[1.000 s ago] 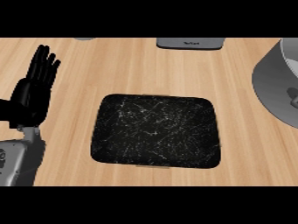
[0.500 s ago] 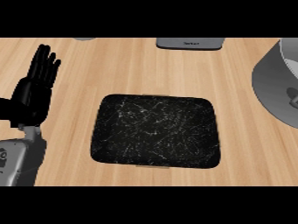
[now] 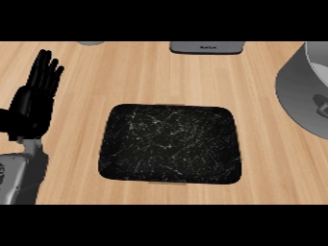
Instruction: Pick the bell pepper from the tray and place it in the pot
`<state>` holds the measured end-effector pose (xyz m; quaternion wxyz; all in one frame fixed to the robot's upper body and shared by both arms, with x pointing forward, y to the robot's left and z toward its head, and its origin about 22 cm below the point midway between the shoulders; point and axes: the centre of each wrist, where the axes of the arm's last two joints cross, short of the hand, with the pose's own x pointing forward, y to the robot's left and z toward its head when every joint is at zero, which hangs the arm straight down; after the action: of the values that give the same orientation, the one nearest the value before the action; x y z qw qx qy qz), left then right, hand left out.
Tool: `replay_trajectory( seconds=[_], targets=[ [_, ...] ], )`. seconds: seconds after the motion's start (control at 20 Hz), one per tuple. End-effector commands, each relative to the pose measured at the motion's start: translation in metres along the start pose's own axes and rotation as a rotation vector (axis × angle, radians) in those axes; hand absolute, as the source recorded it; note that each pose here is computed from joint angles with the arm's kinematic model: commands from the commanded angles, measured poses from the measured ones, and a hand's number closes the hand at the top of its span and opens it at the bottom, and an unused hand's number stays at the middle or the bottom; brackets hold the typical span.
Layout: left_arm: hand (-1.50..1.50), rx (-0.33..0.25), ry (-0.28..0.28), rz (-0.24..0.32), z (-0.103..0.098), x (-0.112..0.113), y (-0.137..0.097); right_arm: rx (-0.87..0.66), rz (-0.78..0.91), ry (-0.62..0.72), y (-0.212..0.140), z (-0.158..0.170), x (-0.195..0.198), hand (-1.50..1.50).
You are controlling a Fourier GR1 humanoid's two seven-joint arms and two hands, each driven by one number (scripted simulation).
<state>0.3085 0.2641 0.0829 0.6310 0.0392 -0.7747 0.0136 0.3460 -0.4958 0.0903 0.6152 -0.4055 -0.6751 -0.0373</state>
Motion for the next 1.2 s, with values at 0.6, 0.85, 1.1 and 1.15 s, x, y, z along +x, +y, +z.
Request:
replay_trajectory(
  seconds=[0.6, 0.85, 1.1, 1.15],
  targets=[
    [0.00, 0.004, -0.008, 0.023, 0.009, 0.002, -0.010, -0.198, -0.196, -0.029, -0.138, 0.045, -0.062, -1.50],
    [0.00, -0.014, -0.003, 0.003, -0.001, 0.014, -0.004, -0.224, -0.209, -0.045, -0.163, 0.050, -0.062, -1.50],
    [0.00, 0.015, -0.002, 0.002, 0.010, -0.013, 0.000, -0.216, -0.212, -0.044, -0.177, 0.065, -0.074, -1.50],
    [0.00, -0.008, 0.001, 0.016, 0.005, -0.008, 0.008, -0.233, -0.212, -0.037, -0.185, 0.071, -0.077, -1.50]
  ],
)
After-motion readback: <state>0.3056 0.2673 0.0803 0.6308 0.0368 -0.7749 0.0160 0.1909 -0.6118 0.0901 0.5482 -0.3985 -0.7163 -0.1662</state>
